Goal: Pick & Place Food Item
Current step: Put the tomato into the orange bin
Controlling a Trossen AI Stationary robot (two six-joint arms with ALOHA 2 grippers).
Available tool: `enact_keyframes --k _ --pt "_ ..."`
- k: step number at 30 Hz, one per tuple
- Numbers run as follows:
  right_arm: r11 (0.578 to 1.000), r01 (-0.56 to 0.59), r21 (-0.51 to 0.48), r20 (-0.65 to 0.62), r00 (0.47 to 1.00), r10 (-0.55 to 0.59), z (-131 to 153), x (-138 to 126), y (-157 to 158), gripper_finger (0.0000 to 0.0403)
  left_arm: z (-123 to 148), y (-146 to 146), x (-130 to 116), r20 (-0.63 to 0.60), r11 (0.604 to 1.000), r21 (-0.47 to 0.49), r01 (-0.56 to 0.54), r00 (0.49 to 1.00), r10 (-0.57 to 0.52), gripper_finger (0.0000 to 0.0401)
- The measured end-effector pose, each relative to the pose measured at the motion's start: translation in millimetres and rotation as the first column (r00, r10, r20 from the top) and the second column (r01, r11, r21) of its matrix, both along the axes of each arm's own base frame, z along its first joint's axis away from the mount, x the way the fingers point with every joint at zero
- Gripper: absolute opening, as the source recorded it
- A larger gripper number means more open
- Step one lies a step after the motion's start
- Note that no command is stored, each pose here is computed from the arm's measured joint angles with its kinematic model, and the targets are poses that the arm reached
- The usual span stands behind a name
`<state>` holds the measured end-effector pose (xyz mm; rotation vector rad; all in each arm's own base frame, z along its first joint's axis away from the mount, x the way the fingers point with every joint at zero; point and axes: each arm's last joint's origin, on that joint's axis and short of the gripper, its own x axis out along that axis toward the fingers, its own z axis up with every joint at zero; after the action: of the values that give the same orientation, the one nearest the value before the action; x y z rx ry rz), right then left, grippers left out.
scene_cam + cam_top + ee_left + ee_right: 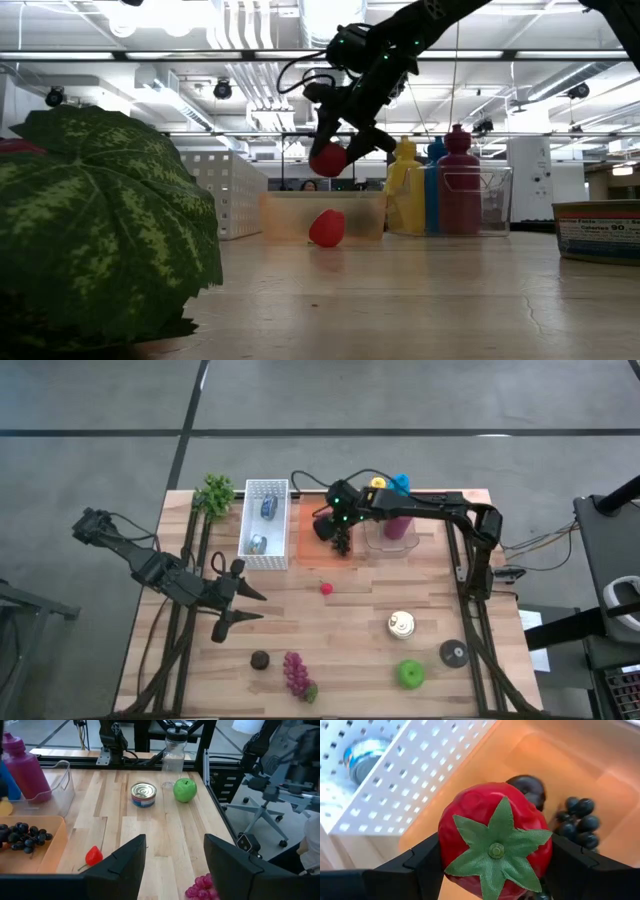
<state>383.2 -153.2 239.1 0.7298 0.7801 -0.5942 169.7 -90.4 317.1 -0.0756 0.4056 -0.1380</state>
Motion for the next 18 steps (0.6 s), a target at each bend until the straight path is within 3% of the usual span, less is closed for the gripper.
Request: enact_keyframes --k 7,18 --pt "0.998 0.062 -0.022 0.034 0.998 -0.061 7 -2 -29 0.026 0 0 0 0.0 1.0 0.0 0.0 1.0 0.0 0.0216" --pt "0.993 0.111 -0.026 -0.032 0.993 -0.112 -13 18 -65 0.026 1 0 0 0.01 1.0 -0.007 0.0 1.0 0.0 0.0216"
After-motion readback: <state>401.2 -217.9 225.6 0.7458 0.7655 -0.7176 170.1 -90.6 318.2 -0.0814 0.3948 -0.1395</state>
